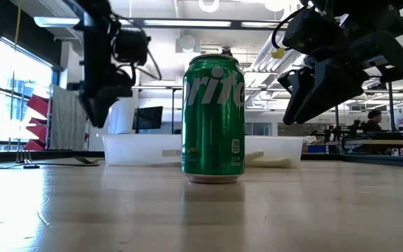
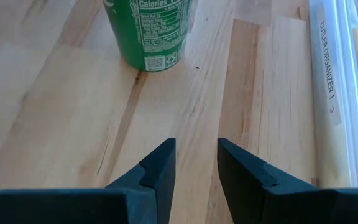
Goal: Sort silverware
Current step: Put the black fork into the silverware tray
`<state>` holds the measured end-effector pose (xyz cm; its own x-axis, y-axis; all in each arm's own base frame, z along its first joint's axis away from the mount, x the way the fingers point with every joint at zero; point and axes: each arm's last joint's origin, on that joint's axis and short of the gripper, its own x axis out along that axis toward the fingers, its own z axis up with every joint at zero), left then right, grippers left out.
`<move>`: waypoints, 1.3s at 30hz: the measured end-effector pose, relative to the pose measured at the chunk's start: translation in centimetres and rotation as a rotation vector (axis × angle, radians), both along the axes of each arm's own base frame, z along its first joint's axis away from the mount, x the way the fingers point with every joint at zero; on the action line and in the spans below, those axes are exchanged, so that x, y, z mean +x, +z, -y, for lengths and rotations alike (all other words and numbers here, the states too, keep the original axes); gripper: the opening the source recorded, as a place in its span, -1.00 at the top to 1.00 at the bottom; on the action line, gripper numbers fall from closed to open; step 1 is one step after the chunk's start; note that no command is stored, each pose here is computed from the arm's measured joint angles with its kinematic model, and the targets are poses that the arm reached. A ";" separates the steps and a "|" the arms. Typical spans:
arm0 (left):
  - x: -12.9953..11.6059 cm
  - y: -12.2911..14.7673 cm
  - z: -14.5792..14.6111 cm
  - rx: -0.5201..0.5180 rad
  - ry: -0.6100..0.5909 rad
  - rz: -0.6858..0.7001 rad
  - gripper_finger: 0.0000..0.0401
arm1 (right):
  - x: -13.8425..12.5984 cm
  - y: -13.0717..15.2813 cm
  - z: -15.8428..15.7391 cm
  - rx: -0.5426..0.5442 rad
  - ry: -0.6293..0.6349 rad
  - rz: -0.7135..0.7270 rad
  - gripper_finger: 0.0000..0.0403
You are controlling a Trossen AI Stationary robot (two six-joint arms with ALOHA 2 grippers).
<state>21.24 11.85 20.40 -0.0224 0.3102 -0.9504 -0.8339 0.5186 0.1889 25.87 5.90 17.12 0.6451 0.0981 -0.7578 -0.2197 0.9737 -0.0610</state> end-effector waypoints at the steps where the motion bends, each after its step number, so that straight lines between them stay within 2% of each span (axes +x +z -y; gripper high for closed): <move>1: -0.2 -0.6 -0.1 -0.007 0.007 0.026 0.59 | 0.0 0.0 0.0 0.001 0.000 0.006 0.49; 7: -0.6 -3.6 -0.5 -0.053 0.019 0.168 0.39 | 0.2 0.2 -0.1 0.008 0.000 0.031 0.49; 13: -1.0 -4.9 -0.3 -0.055 0.021 0.139 0.25 | 0.2 0.2 -0.1 0.008 -0.001 0.031 0.49; 20: -1.4 -5.9 -0.2 -0.021 0.019 0.152 0.24 | 0.2 0.2 -0.1 0.018 -0.012 0.027 0.49; 25: -2.2 -6.1 -0.3 -0.014 0.044 0.071 0.36 | 0.2 0.2 -0.1 0.019 -0.014 0.026 0.49; 30: -2.8 -6.2 -0.4 -0.034 0.036 0.027 0.65 | 0.2 0.2 -0.1 0.019 -0.014 0.026 0.49; 34: -2.8 -6.0 -0.4 -0.030 0.032 0.033 0.88 | 0.2 0.2 -0.1 0.019 -0.013 0.026 0.49; 39: -2.2 -5.3 -0.2 -0.071 0.001 0.153 0.90 | 0.2 0.2 -0.1 0.020 -0.012 0.026 0.49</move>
<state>19.04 12.06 15.09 0.1242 0.2426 -0.9621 -0.8507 0.5251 0.0226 26.06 5.96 17.30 0.6654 0.1051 -0.7390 -0.2062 0.9774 -0.0467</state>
